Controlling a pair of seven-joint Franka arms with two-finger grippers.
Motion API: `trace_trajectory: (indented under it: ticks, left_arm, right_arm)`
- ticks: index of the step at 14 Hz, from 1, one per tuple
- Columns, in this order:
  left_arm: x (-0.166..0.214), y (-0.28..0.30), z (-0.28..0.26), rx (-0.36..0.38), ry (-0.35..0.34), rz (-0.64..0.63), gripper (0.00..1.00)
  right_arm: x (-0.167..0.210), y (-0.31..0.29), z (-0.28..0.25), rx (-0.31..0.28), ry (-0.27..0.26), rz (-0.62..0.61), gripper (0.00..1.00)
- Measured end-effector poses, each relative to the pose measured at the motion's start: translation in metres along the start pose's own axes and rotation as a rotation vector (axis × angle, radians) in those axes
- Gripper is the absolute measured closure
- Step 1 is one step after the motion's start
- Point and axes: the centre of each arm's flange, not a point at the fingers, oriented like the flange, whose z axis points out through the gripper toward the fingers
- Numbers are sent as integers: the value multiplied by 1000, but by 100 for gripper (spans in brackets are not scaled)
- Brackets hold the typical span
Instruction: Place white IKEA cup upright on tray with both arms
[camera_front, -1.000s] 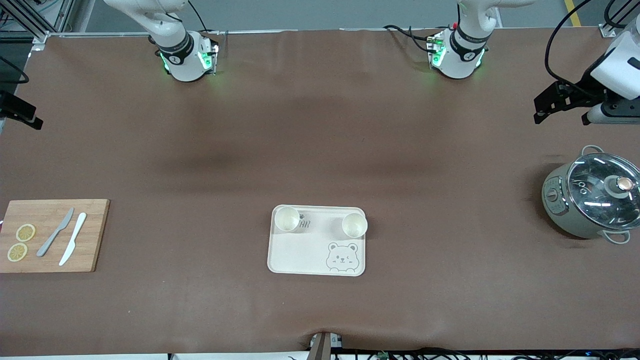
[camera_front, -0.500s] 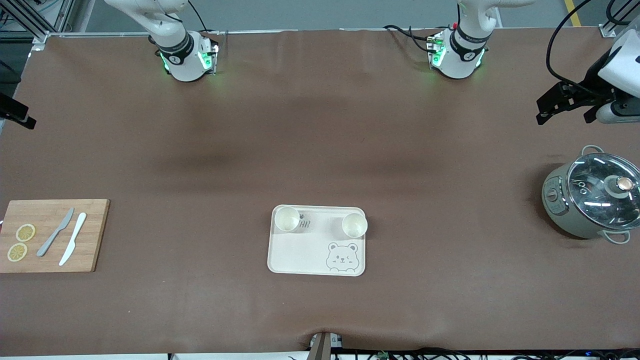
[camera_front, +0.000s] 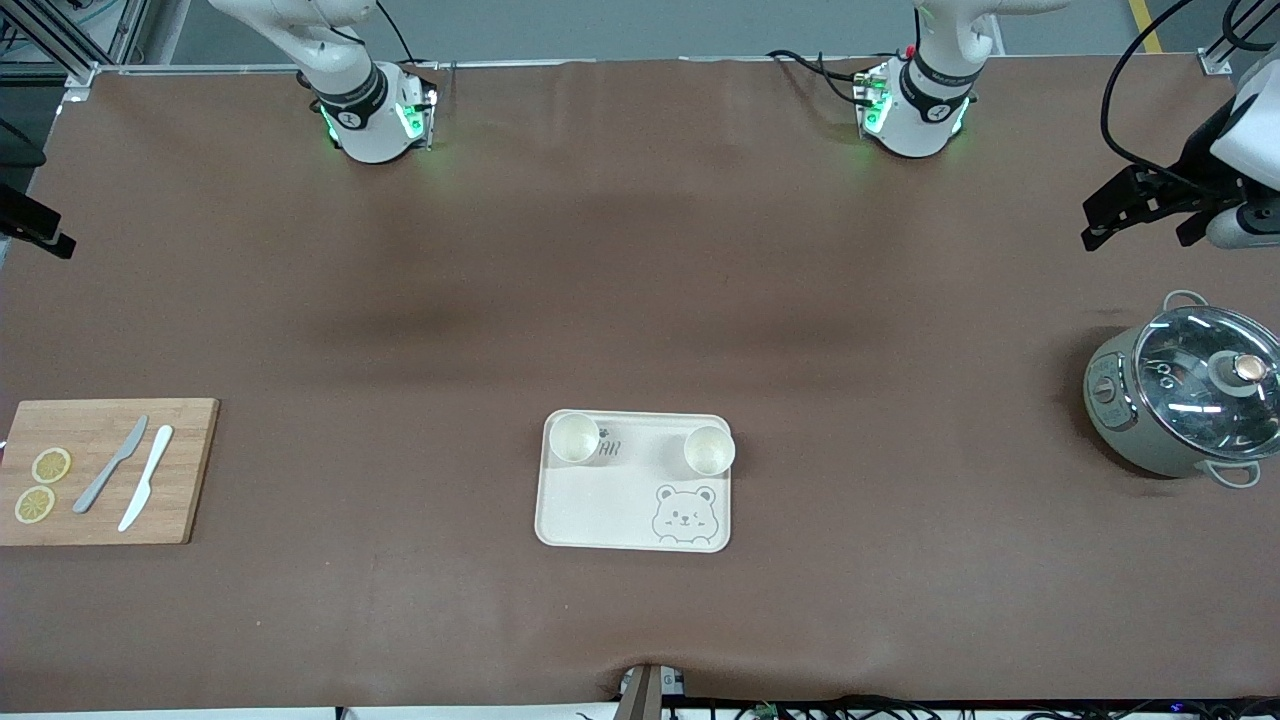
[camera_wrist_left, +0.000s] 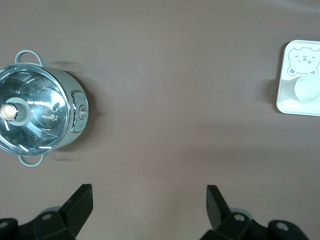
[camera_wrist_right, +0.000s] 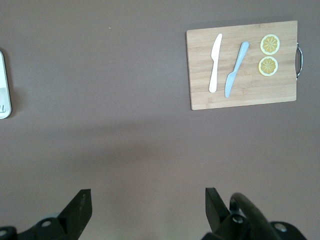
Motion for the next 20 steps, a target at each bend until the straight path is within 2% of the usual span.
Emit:
trace_trajectory:
  ticks: [20]
  left_arm:
    - [11, 1, -5, -4, 15, 0, 0]
  right_arm:
    - [0, -3, 0, 0, 1, -5, 0]
